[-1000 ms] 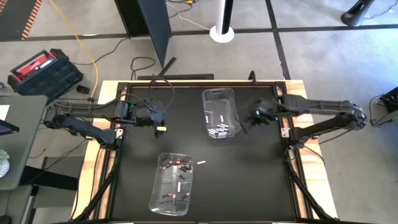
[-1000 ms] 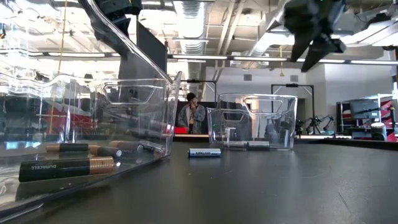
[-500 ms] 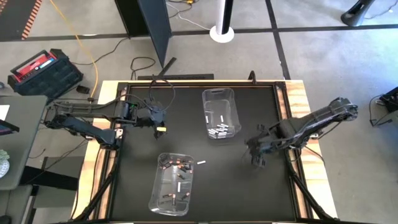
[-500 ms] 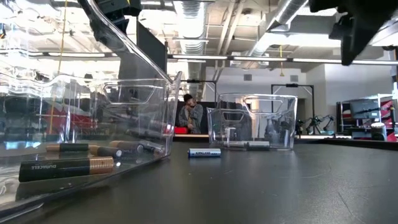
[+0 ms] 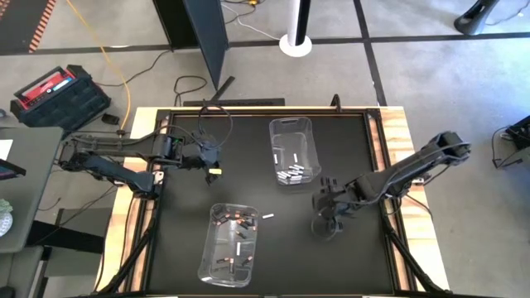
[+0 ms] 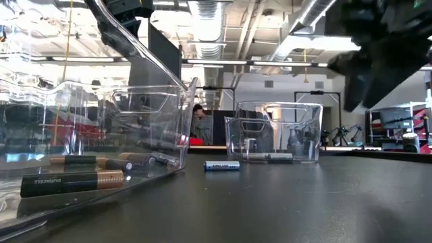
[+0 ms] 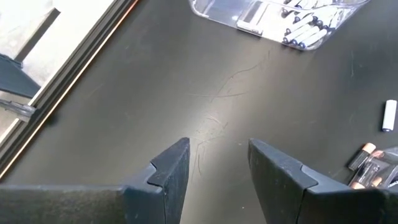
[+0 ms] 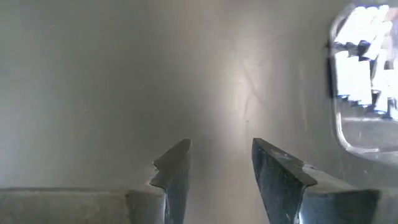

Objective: Sort batteries
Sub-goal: Put the white battery into the top transparent bin

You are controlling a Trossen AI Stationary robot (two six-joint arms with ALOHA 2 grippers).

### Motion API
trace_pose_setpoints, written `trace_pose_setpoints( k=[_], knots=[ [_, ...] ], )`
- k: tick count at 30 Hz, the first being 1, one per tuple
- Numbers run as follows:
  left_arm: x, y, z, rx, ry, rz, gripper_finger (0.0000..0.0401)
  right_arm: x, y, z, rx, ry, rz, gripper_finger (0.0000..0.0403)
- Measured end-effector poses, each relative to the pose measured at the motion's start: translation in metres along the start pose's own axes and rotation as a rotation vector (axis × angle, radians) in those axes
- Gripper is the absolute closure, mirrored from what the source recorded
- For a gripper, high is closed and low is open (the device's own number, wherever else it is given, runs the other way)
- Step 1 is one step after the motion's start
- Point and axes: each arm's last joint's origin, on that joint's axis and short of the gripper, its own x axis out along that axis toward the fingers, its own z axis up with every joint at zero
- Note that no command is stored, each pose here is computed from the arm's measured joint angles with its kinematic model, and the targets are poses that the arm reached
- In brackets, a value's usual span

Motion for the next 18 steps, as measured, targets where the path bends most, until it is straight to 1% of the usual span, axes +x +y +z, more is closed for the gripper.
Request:
trace_pose_setpoints(
  k=[3,5,10,13,18],
  knots=[
    [0.0,0.0,0.0,-0.002,0.0,0.0,0.0244,0.012,-0.006,-0.011,0.069,-0.085,0.017,0.0218],
    [0.0,0.0,0.0,-0.001,0.0,0.0,0.0244,0.021,-0.008,-0.016,0.092,-0.141,0.031,0.0218],
    [0.0,0.0,0.0,0.001,0.0,0.001,0.0244,0.035,-0.006,-0.015,0.123,-0.273,0.071,0.0217],
    [0.0,0.0,0.0,0.022,0.002,0.003,0.0244,0.043,-0.005,-0.01,0.115,-0.305,0.076,0.0217],
    [0.0,0.0,0.0,0.06,0.003,0.003,0.0244,0.067,0.001,-0.003,0.045,-0.308,0.063,0.0217]
  ],
)
